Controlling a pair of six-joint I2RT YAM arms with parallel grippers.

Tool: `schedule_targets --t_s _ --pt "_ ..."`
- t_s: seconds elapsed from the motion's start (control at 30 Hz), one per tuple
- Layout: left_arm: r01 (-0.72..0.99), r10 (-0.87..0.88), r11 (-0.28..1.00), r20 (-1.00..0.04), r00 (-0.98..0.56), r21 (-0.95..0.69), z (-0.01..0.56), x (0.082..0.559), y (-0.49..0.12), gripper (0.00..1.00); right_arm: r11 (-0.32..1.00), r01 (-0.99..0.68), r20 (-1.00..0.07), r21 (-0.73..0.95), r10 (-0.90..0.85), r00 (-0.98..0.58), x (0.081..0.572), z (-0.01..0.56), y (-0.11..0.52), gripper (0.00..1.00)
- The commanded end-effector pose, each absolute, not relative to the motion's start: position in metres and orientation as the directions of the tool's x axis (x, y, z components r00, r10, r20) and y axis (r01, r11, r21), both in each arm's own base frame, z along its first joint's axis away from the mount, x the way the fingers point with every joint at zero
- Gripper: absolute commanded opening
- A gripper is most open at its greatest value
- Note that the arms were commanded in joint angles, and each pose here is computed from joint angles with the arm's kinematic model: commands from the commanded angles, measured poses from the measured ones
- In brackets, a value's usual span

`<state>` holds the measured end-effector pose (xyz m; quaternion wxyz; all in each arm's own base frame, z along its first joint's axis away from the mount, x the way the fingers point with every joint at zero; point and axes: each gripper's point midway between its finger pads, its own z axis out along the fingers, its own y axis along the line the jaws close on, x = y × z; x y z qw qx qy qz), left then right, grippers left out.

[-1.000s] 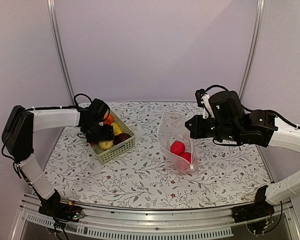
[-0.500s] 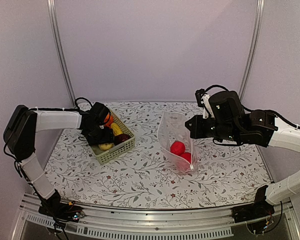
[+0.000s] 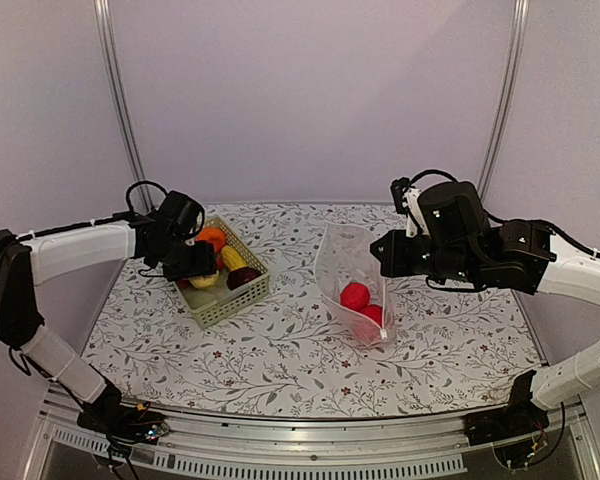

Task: Place the food in the zip-top bag and seal the zipper
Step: Pick up the fake fruit from the bin, then place the fake fruit in the zipper food storage bag.

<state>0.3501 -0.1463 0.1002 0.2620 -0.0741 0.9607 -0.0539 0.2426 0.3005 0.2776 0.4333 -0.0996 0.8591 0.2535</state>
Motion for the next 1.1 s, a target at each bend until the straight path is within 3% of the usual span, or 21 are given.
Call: schedule_targets --t_s 0.0,0.3,0.53,0.7,0.9,1.07 --pt "-0.057 -0.148 0.981 -0.522 -0.840 -0.187 0.124 0.335 -0.152 0.71 0.845 -0.392 -0.802 0.363 0.071 -0.592 0.241 0.289 0.300 0.00" --pt "0.056 -0.141 0.954 -0.605 -0.784 -0.295 0.187 0.315 -0.167 0.71 0.842 -0.399 -0.803 0.364 0.066 -0.592 0.242 0.291 0.303 0.00" --pt "0.329 -0.025 0.882 -0.731 -0.682 -0.338 0.255 0.296 -0.219 0.71 0.839 -0.402 -0.799 0.366 0.061 -0.599 0.243 0.289 0.309 0.00" --pt "0.552 0.013 0.723 -0.790 -0.613 -0.416 0.307 0.261 -0.282 0.71 0.827 -0.413 -0.791 0.381 0.060 -0.609 0.242 0.290 0.315 0.00" --pt "0.752 -0.009 0.422 -0.831 -0.556 -0.507 0.363 0.209 -0.355 0.72 0.811 -0.424 -0.780 0.404 0.063 -0.623 0.242 0.289 0.324 0.00" --pt "0.788 0.042 0.374 -0.839 -0.542 -0.490 0.361 0.193 -0.393 0.72 0.805 -0.429 -0.775 0.409 0.058 -0.630 0.242 0.288 0.328 0.00"
